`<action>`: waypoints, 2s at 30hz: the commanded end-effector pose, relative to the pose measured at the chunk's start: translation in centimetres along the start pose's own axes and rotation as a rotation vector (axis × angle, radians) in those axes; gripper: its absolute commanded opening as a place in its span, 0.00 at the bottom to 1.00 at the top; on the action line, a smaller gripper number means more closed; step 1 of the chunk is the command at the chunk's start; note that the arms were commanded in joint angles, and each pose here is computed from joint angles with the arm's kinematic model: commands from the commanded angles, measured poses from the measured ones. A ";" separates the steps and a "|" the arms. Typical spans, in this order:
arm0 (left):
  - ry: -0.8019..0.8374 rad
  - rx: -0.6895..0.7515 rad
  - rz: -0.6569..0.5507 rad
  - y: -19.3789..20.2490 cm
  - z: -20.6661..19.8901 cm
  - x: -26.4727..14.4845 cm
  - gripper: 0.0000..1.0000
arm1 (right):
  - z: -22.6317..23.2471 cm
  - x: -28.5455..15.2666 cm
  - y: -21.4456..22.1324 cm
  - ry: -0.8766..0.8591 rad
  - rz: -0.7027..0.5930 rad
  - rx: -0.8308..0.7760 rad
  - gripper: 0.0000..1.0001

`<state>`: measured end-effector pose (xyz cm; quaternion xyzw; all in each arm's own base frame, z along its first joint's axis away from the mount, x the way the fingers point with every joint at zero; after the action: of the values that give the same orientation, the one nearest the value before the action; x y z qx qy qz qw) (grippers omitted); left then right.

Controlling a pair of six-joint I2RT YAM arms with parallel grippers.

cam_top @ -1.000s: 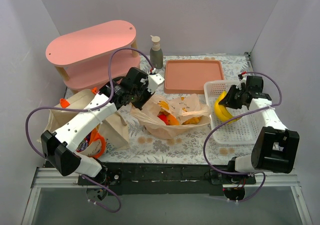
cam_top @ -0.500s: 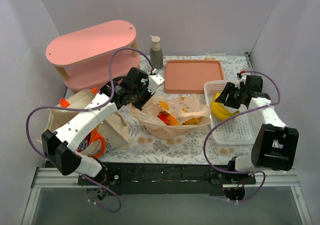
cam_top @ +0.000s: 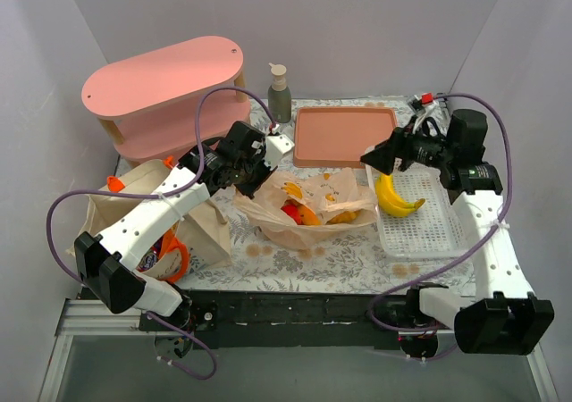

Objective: Untie the knot of the grocery bags and take out the mixed food

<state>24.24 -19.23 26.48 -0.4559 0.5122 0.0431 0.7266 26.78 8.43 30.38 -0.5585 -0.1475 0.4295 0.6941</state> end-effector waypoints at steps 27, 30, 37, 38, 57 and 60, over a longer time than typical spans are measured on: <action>-0.090 0.015 0.008 2.9 1.5 -3.4 0.00 | 14.4 3.4 2.0 -0.637 0.395 -0.681 0.33; -0.127 0.015 0.011 3.8 2.2 -4.6 0.00 | 14.6 5.3 -0.2 -0.572 0.326 -0.651 0.01; -0.240 0.039 -0.084 4.0 3.8 -8.9 0.00 | 17.3 6.6 -8.9 -0.493 0.028 -0.601 0.01; -0.240 0.039 -0.094 3.8 3.8 -9.4 0.00 | 17.4 6.8 -10.0 -0.463 0.003 -0.606 0.01; 0.115 0.038 -0.104 3.4 -0.3 -9.1 0.00 | 13.2 6.6 -14.4 0.024 -0.066 -0.665 0.70; 0.127 0.029 -0.099 3.6 -0.4 -8.7 0.00 | 16.0 4.3 -15.5 -0.139 -0.145 -0.741 0.77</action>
<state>18.47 -13.47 31.42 -0.4635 0.5155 -0.0215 0.7204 28.34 22.43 42.41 -0.7450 -0.2553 0.3789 0.4861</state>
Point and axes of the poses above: each gripper's point midway between its finger pads, its own x axis out along the fingers, its own z axis along the line the jaws close on, y = z × x, the point moved 6 cm from there along -x, back along the fingers, and after that the axes turned 6 degrees about -x, right-handed, at the moved point
